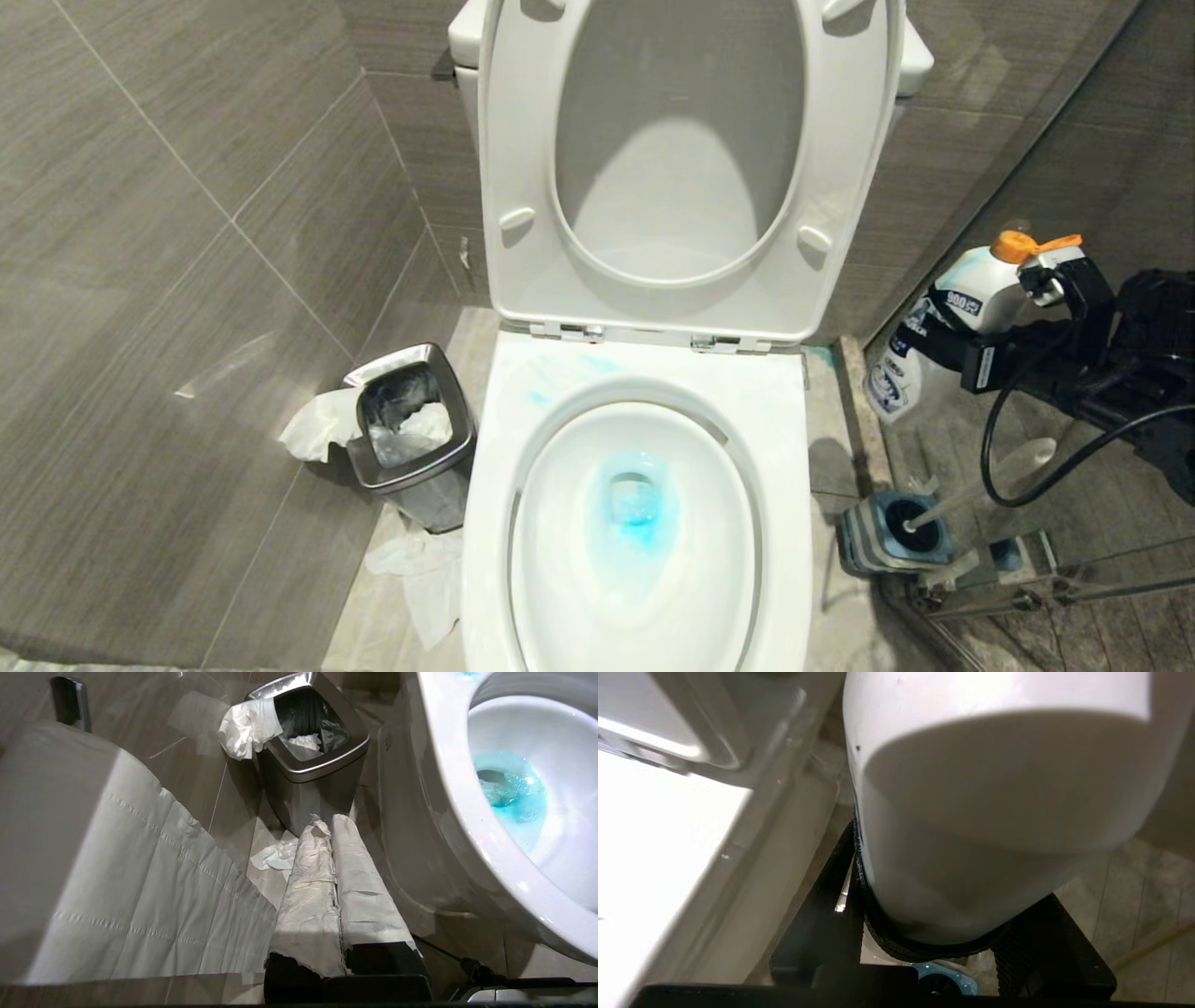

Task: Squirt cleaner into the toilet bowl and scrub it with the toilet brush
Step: Place the cleaning agent on the floor

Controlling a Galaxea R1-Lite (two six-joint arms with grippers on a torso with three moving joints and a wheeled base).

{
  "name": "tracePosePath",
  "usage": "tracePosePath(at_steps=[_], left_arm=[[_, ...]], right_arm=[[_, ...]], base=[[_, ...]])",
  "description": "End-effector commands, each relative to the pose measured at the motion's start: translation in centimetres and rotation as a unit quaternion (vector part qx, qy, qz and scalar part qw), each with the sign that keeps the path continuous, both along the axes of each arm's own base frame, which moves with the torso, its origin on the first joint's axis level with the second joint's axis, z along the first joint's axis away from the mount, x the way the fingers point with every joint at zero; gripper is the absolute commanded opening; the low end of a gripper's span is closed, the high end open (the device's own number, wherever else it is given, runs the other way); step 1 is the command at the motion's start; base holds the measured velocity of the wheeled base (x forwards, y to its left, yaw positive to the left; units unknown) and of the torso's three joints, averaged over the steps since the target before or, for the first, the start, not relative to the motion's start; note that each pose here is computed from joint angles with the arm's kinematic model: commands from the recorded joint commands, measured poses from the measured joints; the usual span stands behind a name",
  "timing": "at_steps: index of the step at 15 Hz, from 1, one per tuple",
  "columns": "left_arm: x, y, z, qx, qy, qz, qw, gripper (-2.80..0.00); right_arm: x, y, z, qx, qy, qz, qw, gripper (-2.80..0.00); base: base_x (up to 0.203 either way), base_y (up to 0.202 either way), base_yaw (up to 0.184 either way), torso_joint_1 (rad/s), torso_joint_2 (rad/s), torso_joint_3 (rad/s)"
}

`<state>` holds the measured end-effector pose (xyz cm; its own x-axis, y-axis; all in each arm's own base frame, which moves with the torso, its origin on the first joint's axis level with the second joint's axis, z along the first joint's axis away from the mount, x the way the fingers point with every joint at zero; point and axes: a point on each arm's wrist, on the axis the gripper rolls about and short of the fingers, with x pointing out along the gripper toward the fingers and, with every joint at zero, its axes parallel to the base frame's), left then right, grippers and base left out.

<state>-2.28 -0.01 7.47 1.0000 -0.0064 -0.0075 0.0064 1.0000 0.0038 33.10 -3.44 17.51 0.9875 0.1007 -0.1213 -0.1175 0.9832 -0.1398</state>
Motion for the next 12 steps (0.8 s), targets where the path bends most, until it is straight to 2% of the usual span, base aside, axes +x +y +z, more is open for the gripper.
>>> tracePosePath(at_steps=[1, 4, 12], left_arm=[[0.0, 0.0, 0.0, 0.000, 0.002, 0.000, 1.0000, -2.80], [0.0, 0.0, 0.0, 0.000, 0.002, 0.000, 1.0000, -2.80], [0.0, 0.0, 0.0, 0.000, 0.002, 0.000, 1.0000, -2.80]], right_arm=[[0.9, -0.1, -0.8, -0.001, -0.001, 0.001, 1.000, -2.80], [1.8, -0.2, -1.1, -0.004, -0.026, 0.009, 1.000, -2.80], [3.2, -0.2, -1.0, -0.005, -0.037, 0.022, 0.999, -2.80]], base=[[0.000, 0.000, 0.000, 0.007, 0.00, -0.198], [0.000, 0.000, 0.000, -0.001, 0.00, -0.198], [0.000, 0.000, 0.000, 0.002, 0.00, -0.200]])
